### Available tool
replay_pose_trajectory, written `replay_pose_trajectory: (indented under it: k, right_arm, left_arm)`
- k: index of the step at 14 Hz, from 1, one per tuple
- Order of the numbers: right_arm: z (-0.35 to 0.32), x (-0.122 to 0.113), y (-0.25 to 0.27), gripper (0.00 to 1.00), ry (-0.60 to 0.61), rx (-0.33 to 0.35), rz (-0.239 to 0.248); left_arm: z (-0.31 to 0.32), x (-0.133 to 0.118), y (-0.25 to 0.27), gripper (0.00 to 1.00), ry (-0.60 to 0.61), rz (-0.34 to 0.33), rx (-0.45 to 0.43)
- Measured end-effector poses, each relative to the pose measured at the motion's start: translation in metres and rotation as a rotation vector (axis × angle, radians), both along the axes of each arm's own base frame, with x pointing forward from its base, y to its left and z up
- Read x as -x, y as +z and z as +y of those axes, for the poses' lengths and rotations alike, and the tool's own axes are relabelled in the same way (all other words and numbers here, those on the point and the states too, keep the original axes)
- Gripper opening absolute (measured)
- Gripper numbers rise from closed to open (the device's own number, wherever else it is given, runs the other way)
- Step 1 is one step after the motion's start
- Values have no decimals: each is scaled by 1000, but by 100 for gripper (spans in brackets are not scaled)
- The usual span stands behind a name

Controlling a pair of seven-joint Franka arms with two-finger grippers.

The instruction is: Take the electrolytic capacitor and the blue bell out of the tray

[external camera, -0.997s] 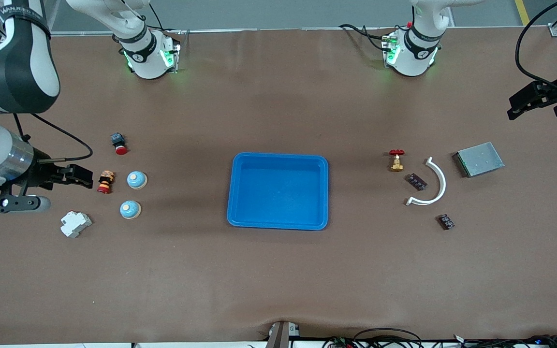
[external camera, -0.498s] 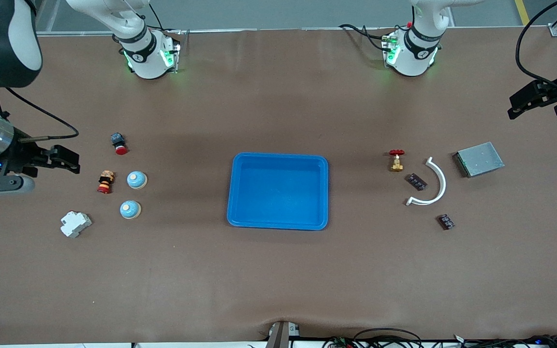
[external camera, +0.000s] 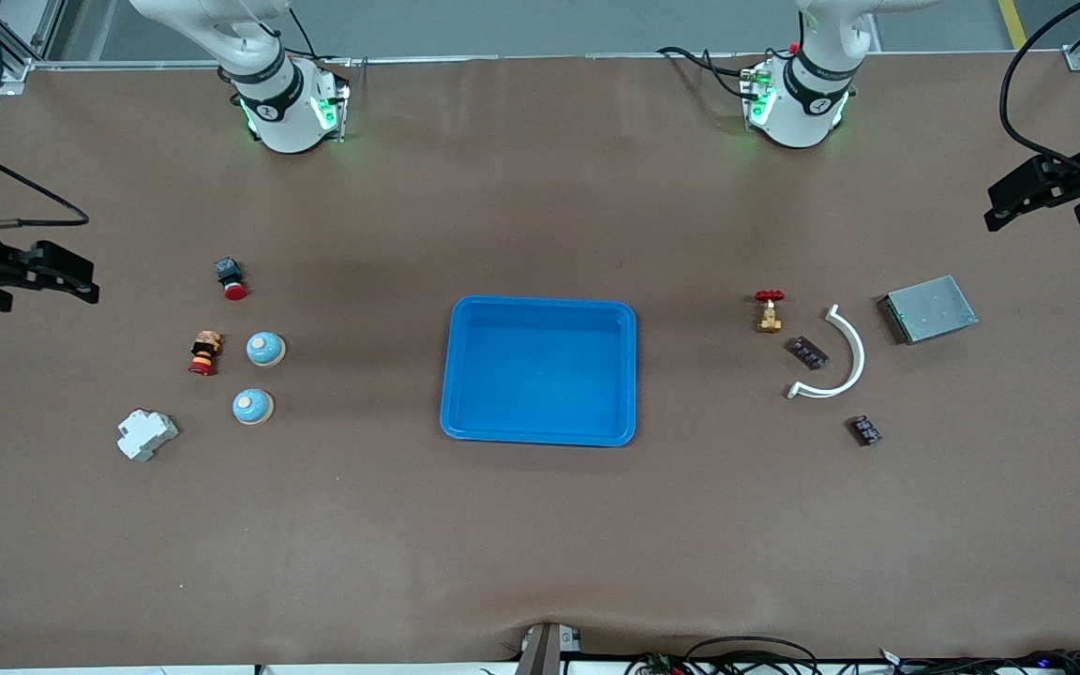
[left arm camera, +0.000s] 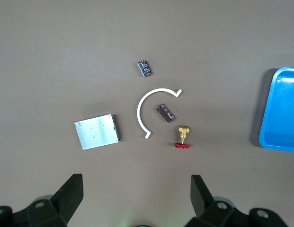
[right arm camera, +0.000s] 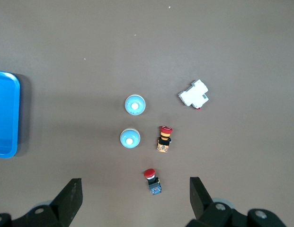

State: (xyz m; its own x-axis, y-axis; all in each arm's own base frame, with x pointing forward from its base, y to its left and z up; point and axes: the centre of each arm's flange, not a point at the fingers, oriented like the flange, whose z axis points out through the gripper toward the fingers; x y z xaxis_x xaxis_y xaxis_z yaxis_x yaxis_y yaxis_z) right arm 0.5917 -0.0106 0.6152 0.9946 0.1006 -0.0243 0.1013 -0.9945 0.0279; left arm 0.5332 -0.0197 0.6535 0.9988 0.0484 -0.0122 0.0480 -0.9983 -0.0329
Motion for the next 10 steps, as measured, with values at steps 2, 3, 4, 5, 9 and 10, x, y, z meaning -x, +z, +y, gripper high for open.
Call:
replay_pose_trajectory:
  k: [2,3,4,5,9,10]
  right_arm:
    - [-1,6,12,100,-5,-1,-16]
    - [-1,8,15,100,-15,-1,-22]
    - [-2,10,18,100,-28,-1,-27]
    - [-2,10,19,100,-37,-1,-32]
    - [-3,9,21,100,-46,-1,-46]
    - [-4,9,21,100,-47,0,-50]
  left_arm:
    - [0,0,0,100,0,4,0]
    - [0,1,0,100,1,5,0]
    - [0,1,-1,100,1,6,0]
    - [1,1,0,100,2,6,0]
    - [2,3,2,100,4,4,-1]
    - [2,3,3,100,4,4,-1]
